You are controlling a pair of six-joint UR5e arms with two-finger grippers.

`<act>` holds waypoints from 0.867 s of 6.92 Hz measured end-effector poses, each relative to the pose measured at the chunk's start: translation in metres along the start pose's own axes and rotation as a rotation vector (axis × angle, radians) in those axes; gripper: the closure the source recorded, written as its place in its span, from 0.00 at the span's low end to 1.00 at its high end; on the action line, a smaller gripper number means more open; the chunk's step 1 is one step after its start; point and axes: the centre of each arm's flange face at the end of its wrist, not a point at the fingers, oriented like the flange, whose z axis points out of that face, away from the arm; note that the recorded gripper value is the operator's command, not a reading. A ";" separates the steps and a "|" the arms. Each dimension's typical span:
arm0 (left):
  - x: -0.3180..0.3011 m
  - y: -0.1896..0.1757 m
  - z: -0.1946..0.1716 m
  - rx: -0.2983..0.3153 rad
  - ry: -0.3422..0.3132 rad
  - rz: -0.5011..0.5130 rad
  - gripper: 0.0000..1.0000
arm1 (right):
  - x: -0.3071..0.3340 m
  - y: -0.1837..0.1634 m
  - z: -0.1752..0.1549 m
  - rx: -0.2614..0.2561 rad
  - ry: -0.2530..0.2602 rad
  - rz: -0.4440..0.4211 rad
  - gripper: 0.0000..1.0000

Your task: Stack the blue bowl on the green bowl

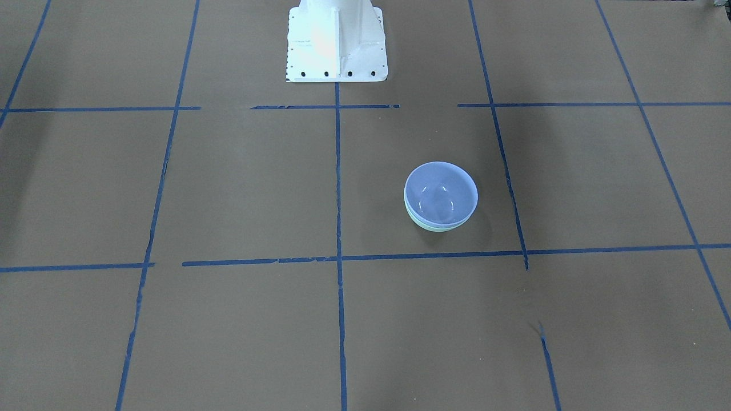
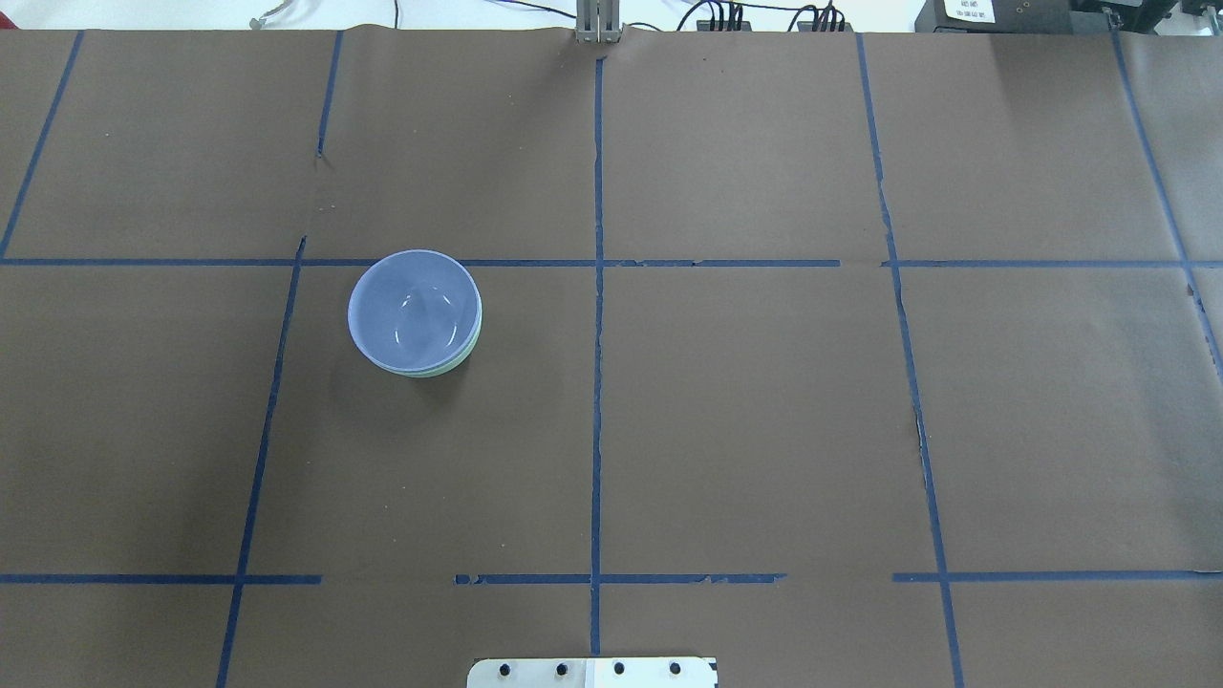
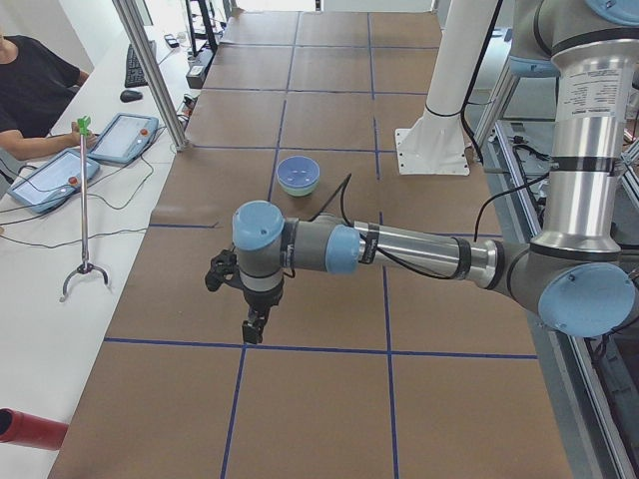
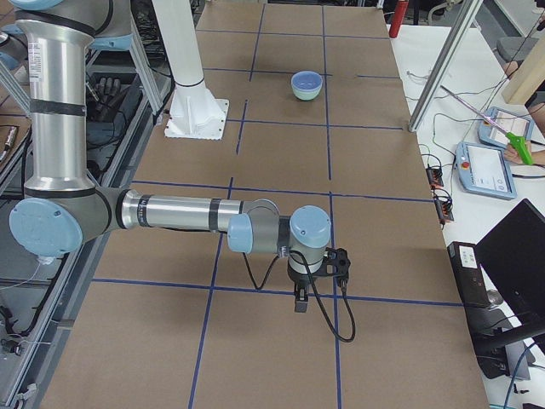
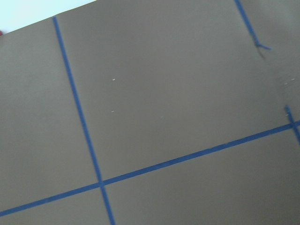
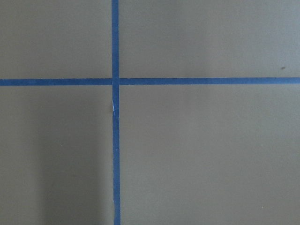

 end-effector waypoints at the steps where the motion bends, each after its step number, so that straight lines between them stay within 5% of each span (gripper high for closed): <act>1: -0.014 0.017 0.018 -0.016 0.021 -0.022 0.00 | 0.000 0.000 0.000 0.000 0.000 0.000 0.00; 6: -0.028 0.033 0.041 -0.045 0.069 -0.113 0.00 | 0.000 0.000 0.000 0.000 -0.001 0.000 0.00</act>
